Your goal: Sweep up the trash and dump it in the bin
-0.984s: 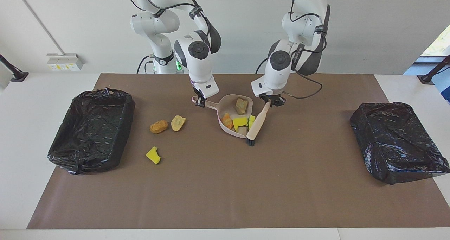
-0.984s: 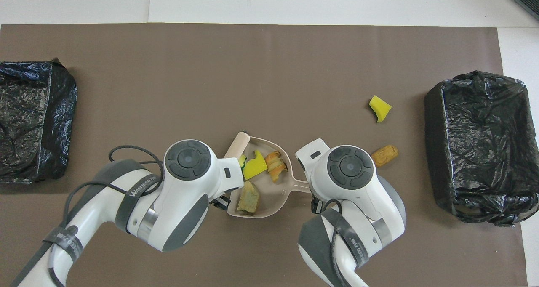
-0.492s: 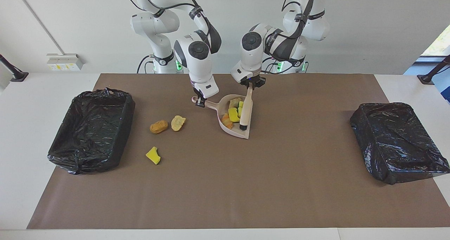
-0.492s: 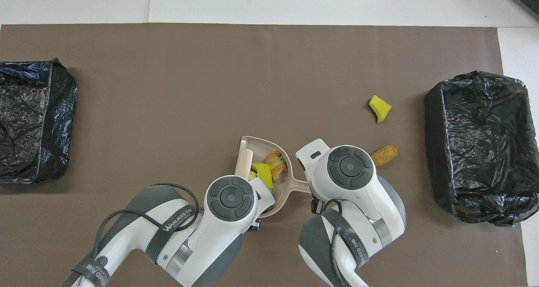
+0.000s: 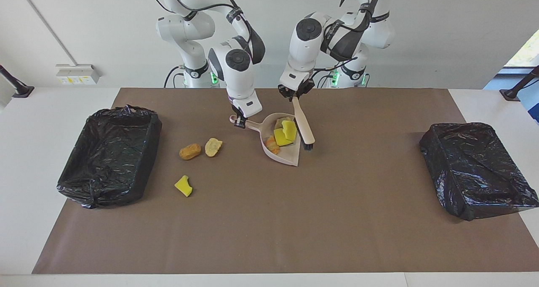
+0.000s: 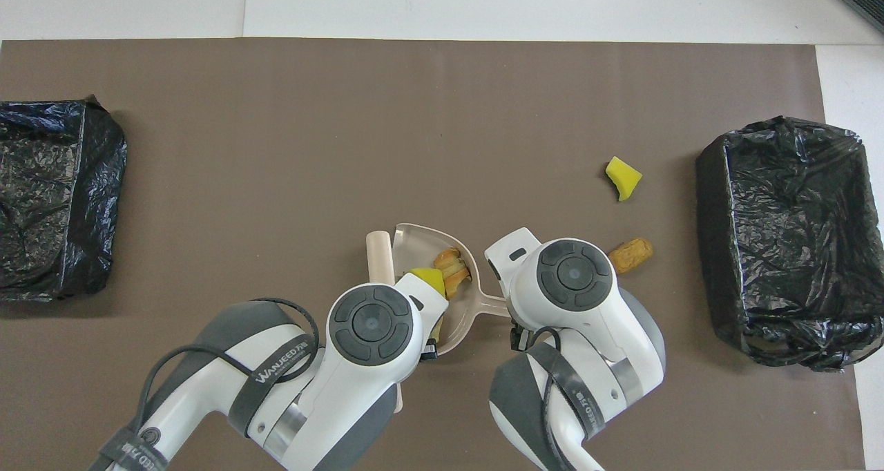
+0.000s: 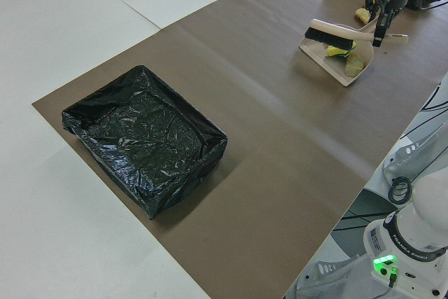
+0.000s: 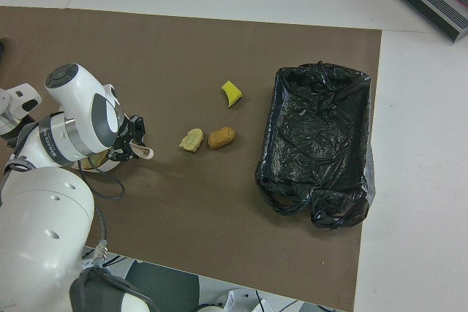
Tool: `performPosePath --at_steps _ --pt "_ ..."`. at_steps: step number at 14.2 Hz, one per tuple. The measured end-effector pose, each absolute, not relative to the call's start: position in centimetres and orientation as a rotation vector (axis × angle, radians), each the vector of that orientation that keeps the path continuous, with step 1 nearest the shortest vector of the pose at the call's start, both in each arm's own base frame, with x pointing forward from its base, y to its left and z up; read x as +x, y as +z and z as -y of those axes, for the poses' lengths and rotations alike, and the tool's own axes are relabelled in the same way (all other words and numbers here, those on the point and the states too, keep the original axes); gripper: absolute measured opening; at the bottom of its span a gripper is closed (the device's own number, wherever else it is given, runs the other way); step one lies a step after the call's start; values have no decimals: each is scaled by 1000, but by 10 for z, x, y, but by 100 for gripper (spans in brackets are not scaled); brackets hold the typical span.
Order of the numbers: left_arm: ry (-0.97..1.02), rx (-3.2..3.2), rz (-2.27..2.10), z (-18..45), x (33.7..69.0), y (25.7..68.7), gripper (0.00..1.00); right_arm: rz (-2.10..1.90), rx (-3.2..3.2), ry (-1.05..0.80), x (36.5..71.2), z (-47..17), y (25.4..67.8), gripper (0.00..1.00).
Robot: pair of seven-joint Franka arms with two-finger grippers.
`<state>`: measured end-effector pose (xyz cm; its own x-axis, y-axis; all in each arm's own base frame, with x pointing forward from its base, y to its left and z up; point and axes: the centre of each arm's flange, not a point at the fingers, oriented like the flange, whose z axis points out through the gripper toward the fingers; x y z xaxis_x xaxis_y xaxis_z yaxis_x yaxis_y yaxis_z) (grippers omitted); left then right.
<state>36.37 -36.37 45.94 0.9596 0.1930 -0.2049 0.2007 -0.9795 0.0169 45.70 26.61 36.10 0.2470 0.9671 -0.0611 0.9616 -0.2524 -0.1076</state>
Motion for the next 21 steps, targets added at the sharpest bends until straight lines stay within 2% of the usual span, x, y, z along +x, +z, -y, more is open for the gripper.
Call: performPosePath --at_steps 4,9,12,16,21 --pt "-348 3068 -317 353 356 478 26 1891 -2442 177 457 -266 361 33" --pt "-534 3146 -183 338 339 470 26 1889 -2444 177 457 -265 361 33" --pt "-555 3148 -182 314 326 456 26 1877 -2450 176 459 -262 361 33" --pt "-457 3162 -115 294 271 432 26 1797 -2431 106 480 -224 374 33" --pt "-244 3213 -75 333 200 394 26 1777 -2376 -14 503 -165 393 33"
